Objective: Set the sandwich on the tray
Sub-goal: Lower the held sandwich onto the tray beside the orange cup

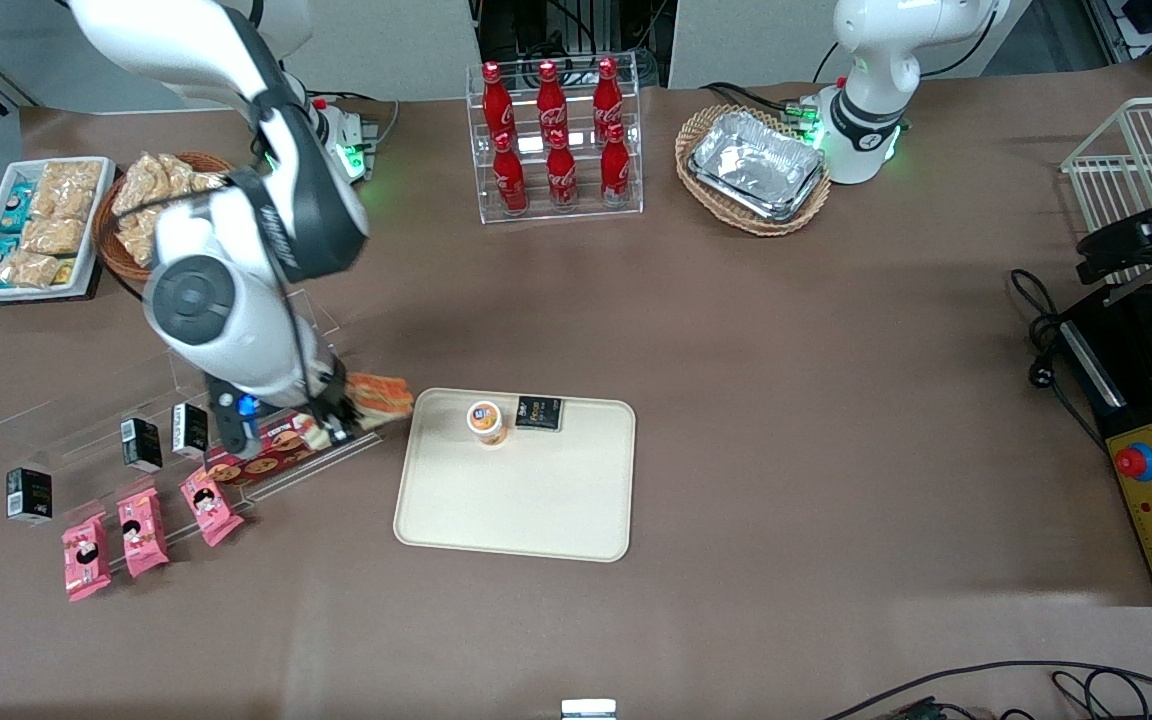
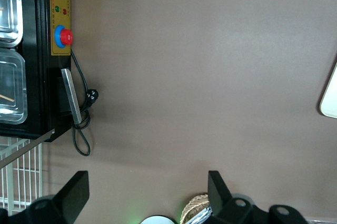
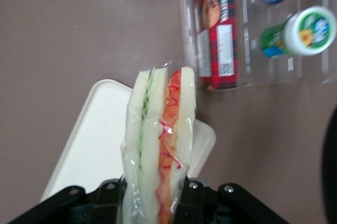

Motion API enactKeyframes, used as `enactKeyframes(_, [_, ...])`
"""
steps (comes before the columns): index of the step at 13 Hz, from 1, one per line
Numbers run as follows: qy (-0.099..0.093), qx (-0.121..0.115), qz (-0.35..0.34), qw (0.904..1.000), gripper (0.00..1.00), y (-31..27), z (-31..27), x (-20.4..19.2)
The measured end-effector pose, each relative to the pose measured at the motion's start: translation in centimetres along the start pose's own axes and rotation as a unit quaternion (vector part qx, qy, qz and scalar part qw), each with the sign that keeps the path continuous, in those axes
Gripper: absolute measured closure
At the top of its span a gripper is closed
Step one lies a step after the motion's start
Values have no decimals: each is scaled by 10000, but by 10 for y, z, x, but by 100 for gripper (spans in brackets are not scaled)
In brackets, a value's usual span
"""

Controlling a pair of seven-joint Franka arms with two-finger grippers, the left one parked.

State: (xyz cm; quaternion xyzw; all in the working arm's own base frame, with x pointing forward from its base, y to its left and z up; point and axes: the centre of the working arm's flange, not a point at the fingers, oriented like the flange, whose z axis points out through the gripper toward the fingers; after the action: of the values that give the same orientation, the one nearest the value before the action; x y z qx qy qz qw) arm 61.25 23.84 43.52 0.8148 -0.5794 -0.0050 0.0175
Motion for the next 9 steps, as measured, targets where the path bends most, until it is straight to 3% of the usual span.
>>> enactKeyframes(2, [111, 102, 325, 9994, 69, -25, 22, -22])
enactKeyframes(4, [157, 379, 617, 9973, 69, -43, 41, -42])
enactKeyframes(9, [57, 875, 1489, 9850, 65, -59, 60, -82])
